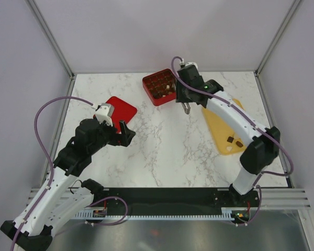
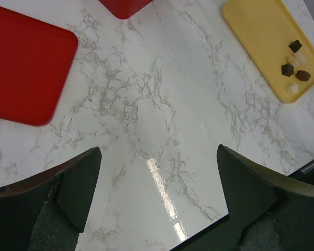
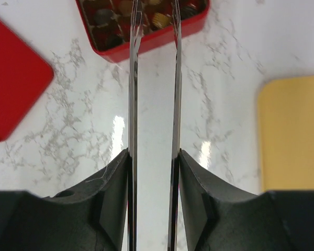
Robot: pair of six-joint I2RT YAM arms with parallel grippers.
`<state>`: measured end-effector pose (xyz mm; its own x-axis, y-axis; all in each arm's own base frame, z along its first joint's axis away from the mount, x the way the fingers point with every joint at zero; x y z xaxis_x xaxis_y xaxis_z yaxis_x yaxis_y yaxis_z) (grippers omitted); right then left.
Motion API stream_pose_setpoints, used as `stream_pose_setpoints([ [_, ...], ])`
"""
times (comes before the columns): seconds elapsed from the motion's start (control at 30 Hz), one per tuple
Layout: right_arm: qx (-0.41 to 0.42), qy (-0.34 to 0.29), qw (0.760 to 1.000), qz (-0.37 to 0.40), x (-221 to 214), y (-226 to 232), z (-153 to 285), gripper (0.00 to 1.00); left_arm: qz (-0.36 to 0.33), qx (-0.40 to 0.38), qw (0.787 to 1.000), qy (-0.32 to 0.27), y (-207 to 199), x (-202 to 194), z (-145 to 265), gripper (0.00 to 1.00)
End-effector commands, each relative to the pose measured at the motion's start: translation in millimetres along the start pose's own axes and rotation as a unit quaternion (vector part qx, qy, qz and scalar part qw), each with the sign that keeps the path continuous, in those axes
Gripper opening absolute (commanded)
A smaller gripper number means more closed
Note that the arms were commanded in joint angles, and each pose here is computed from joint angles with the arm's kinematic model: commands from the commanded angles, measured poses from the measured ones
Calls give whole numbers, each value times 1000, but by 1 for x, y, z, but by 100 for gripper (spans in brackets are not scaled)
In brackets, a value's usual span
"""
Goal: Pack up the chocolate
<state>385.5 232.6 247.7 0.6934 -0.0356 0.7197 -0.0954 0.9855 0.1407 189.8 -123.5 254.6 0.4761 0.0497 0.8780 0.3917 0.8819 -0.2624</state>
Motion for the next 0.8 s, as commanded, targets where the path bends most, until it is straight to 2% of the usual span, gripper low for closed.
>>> stream_pose_setpoints([
  [0.0, -53, -1, 998, -27, -16, -45, 46, 47, -19, -6, 1000, -12, -1, 7, 3, 100],
  [0.03, -71, 27, 997, -30, -38, -59, 46, 47, -18, -8, 1000, -11, -2, 7, 3, 100],
  [0.2, -117, 52, 988, -89, -81, -117, 84, 47, -18, -13, 1000, -13, -3, 7, 4, 100],
  [0.27, -143, 86, 981, -97, -108, -139, 88, 47, -18, -15, 1000, -12, -4, 7, 4, 100],
  [0.37, -164, 104, 975, -112, -132, -160, 99, 47, -18, -19, 1000, -11, -4, 7, 3, 100],
  [0.63, -187, 139, 962, -140, -176, -179, 112, 48, -17, -21, 1000, -8, -5, 6, 2, 100],
  [0.77, -192, 142, 960, -146, -183, -183, 113, 48, -16, -22, 1000, -7, -5, 6, 1, 100],
])
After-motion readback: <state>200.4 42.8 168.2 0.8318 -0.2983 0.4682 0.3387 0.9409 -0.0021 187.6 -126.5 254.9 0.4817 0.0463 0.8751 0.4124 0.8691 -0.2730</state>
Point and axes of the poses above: each gripper's point midway between its finger pads, its own z axis back along the fingers, its own y axis along the line the jaws close on, x = y × z, the point moved 4 cm from there along z, back along the fingers, and after that the axes turned 2 degrees about -z, right-handed, at the moved point
